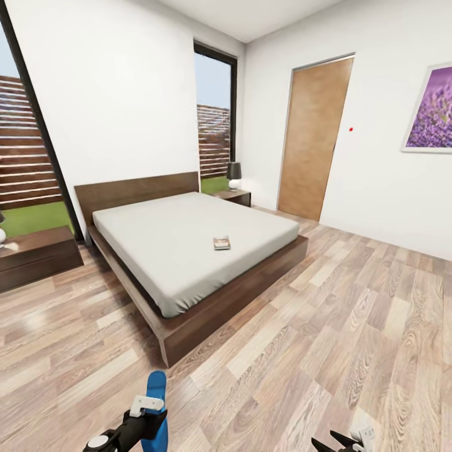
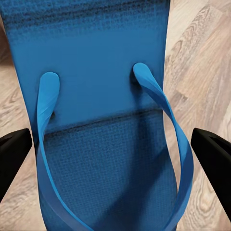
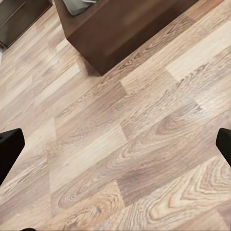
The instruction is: In the bedroom, move the book from the bed onto either nightstand, and place the two sandals side by side next to the bed.
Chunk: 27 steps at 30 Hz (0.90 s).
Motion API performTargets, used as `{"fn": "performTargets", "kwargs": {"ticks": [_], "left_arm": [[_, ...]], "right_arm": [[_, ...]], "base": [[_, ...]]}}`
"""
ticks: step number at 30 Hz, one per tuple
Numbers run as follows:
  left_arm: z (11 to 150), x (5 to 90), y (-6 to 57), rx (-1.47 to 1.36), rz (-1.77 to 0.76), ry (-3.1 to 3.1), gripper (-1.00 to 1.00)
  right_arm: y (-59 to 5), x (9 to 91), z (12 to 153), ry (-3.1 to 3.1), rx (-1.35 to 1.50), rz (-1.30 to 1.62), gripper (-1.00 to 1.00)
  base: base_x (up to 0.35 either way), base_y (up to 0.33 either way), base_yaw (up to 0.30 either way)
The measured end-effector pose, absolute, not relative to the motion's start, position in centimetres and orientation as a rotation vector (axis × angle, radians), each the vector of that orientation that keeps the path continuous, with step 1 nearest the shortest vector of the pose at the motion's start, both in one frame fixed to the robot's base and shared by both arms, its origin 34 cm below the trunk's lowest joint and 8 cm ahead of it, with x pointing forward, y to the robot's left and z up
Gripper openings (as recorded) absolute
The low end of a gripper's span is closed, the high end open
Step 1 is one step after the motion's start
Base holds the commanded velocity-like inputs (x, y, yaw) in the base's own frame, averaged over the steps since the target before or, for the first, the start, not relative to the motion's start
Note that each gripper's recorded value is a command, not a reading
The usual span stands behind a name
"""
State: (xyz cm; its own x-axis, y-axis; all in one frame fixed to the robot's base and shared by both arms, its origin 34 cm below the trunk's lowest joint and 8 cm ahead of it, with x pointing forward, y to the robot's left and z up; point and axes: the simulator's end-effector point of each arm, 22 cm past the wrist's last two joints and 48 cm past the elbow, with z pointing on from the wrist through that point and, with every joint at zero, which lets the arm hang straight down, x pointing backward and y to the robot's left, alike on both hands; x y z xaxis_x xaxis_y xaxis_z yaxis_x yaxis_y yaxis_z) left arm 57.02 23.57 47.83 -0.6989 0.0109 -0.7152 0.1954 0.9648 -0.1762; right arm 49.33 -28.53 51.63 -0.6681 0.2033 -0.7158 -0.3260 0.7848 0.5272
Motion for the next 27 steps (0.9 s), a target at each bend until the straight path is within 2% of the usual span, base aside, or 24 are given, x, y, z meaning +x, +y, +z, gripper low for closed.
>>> {"fn": "performTargets", "kwargs": {"ticks": [27], "left_arm": [[46.6,56.3,23.6,0.141,-0.310,2.356,-1.00]], "right_arm": [[-28.5,48.8,50.6,2.177,-0.081,0.828,1.00]], "base": [[0.000,0.000,0.000]]}}
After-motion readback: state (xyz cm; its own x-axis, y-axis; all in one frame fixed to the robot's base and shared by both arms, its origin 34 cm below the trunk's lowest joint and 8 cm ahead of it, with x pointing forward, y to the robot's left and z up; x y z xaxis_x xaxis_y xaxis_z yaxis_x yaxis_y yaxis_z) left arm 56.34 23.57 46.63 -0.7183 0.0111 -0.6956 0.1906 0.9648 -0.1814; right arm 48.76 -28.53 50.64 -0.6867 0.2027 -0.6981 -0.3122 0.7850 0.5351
